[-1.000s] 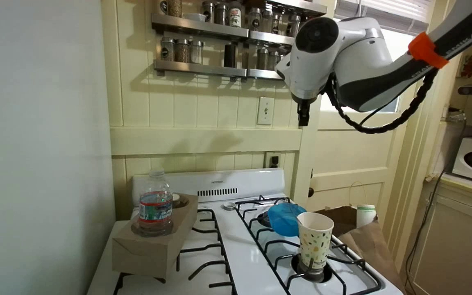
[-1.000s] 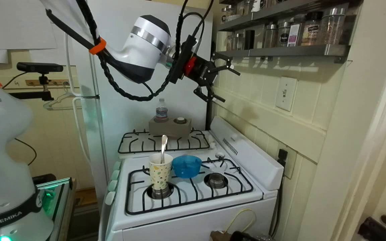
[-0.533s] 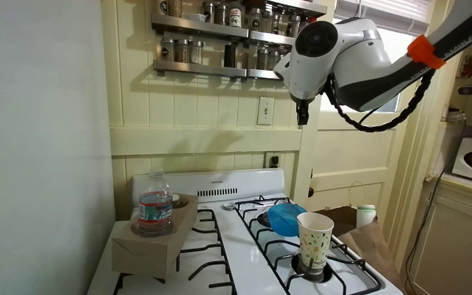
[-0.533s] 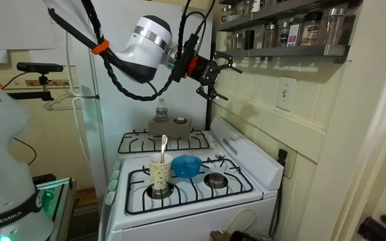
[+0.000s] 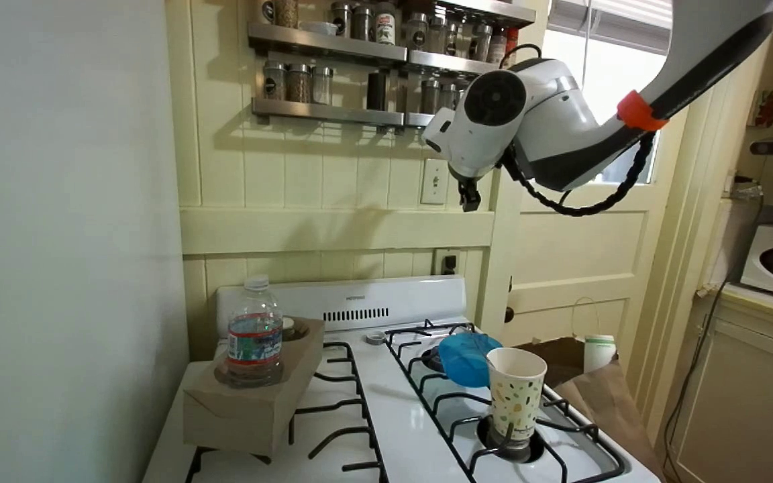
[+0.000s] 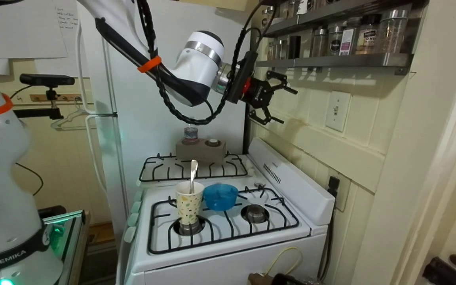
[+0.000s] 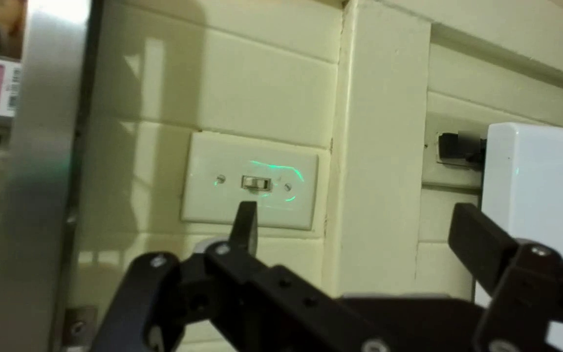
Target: Flip the switch on the wall
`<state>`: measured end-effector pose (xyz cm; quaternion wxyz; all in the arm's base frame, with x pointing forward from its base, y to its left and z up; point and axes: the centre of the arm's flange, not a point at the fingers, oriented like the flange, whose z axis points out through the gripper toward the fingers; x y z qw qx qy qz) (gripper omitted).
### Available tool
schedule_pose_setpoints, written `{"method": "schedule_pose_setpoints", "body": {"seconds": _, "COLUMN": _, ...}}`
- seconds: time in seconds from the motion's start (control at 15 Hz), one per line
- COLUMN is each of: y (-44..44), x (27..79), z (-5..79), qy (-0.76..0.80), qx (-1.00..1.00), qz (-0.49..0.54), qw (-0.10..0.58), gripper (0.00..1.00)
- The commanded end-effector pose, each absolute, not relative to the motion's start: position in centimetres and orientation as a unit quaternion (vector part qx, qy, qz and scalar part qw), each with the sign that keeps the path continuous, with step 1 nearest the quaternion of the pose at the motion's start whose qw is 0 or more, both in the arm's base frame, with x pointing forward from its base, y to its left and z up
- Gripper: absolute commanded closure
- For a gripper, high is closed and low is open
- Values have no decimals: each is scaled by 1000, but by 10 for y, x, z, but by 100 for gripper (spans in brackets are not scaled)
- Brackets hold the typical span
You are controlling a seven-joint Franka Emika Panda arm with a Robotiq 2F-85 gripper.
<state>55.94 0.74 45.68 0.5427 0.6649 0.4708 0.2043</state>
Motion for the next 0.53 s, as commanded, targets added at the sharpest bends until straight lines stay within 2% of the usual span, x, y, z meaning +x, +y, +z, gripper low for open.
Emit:
{"method": "schedule_pose_setpoints", "body": {"seconds": 0.0, "y": -28, "x": 569, "z": 434, "qy": 459, "qx": 680, "qz": 191, "qw": 539, "gripper": 0}}
{"method": "schedule_pose_setpoints", "body": {"seconds": 0.27, "y": -56, "x": 581, "z": 435, "qy": 440, "qx": 692, "qz": 187, "qw": 541, "gripper": 0}}
{"method": "schedule_pose_setpoints", "body": {"seconds": 0.4, "y": -58, "x": 585, "z": 440, "qy": 435, "qx": 709, "qz": 204, "qw": 516, "gripper": 0}}
{"method": "schedule_pose_setpoints", "body": {"seconds": 0.47, "y": -55, "x": 575, "z": 440, "qy": 437, "qx": 700, "qz": 183, "qw": 535, "gripper": 0}}
